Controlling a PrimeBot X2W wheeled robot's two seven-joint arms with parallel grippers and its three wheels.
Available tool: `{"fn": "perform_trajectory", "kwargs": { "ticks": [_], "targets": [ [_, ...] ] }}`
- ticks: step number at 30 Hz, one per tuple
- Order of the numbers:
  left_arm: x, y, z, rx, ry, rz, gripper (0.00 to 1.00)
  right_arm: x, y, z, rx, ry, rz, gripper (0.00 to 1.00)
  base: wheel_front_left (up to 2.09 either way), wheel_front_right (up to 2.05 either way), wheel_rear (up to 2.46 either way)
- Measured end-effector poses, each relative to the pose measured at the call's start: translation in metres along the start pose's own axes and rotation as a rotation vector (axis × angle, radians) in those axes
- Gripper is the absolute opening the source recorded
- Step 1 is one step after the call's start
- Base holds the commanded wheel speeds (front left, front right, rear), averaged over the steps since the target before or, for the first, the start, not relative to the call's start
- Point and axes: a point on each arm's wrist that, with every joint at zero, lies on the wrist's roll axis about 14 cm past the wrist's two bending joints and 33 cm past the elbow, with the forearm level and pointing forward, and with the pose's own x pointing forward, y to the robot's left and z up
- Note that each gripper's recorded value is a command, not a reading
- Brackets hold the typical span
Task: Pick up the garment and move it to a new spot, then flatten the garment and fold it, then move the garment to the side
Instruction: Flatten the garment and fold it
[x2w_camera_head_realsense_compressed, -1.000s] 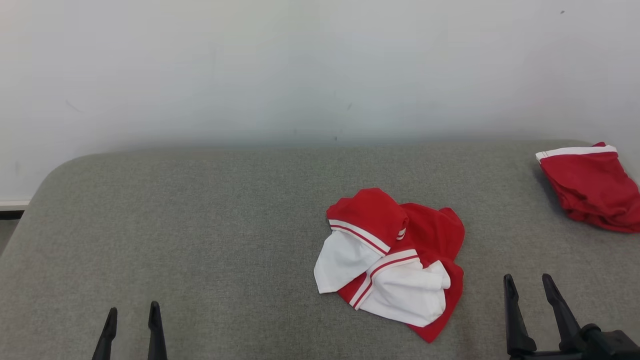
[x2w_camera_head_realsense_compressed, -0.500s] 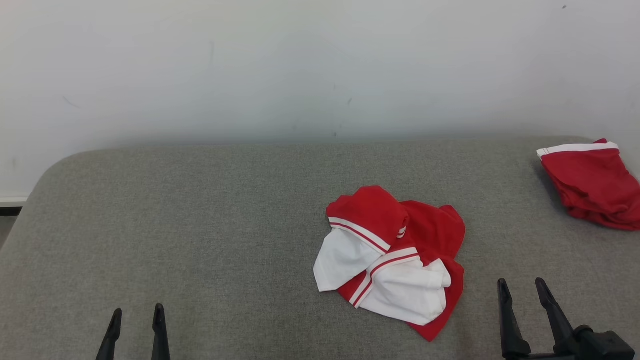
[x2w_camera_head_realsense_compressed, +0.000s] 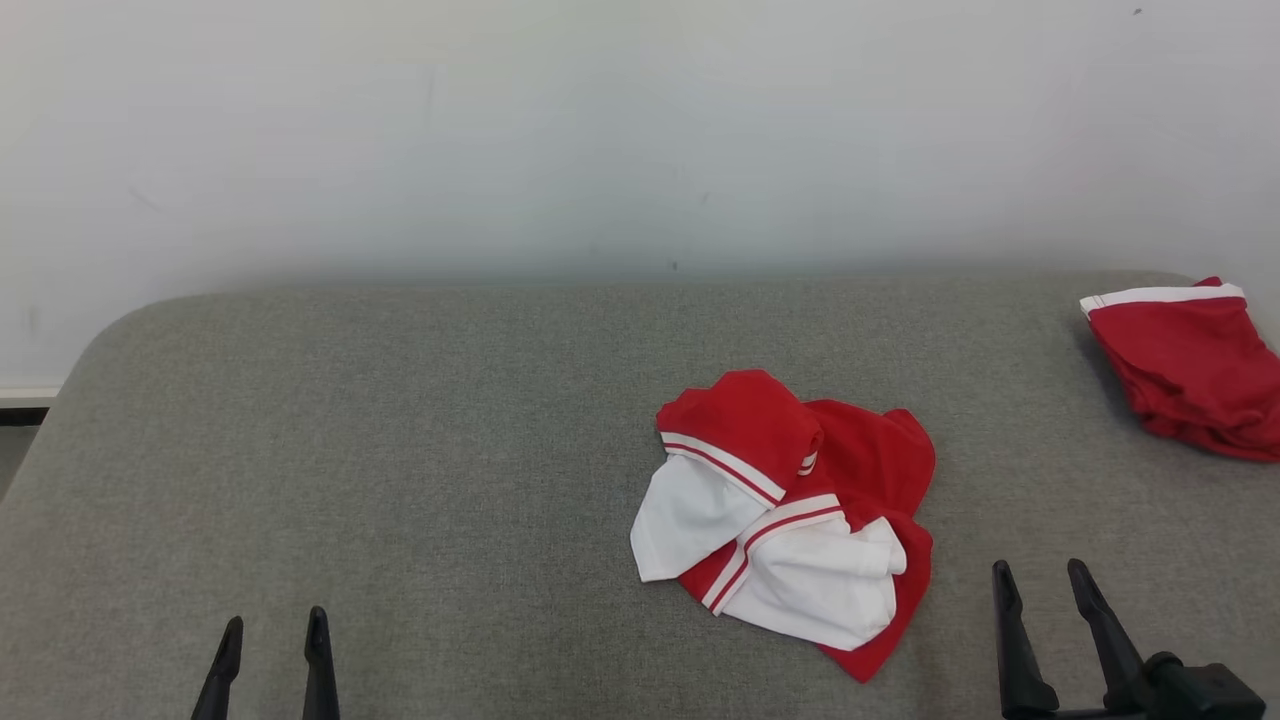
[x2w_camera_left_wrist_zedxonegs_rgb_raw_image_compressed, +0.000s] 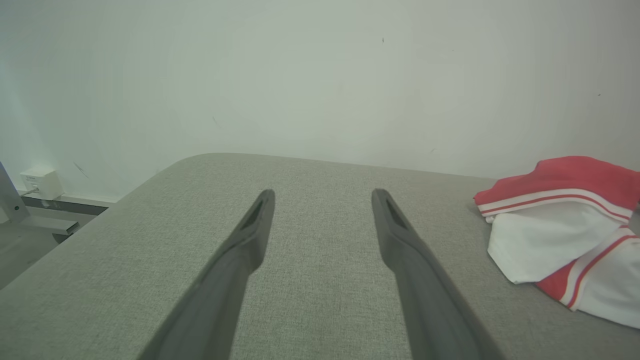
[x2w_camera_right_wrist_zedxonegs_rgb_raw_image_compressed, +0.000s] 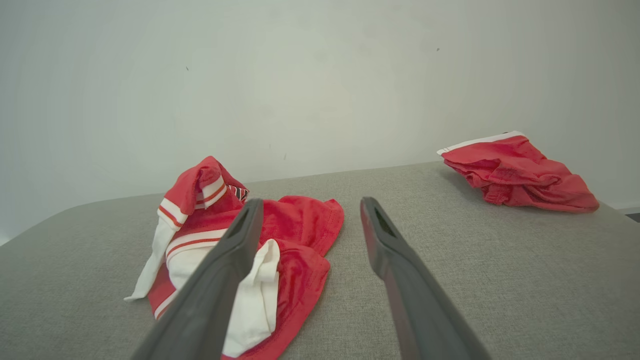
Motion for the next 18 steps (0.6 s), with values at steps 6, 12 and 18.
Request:
{"fn": "perform_trajectory", "kwargs": {
  "ticks": [6, 12, 18],
  "targets": [
    [0.002, -0.001, 0.001, 0.002, -0.005, 0.000, 1.00, 0.012, 0.012, -0.001, -0.021, 0.012, 0.063, 1.00, 0.00, 0.00, 0.00],
    [0.004, 0.001, 0.001, 0.001, -0.006, 0.010, 1.00, 0.036, 0.023, -0.016, -0.054, 0.076, 0.129, 1.00, 0.00, 0.00, 0.00],
    [-0.001, 0.010, -0.002, 0.002, 0.006, 0.041, 1.00, 0.054, 0.031, -0.047, -0.060, 0.181, 0.159, 1.00, 0.00, 0.00, 0.00]
  ]
}}
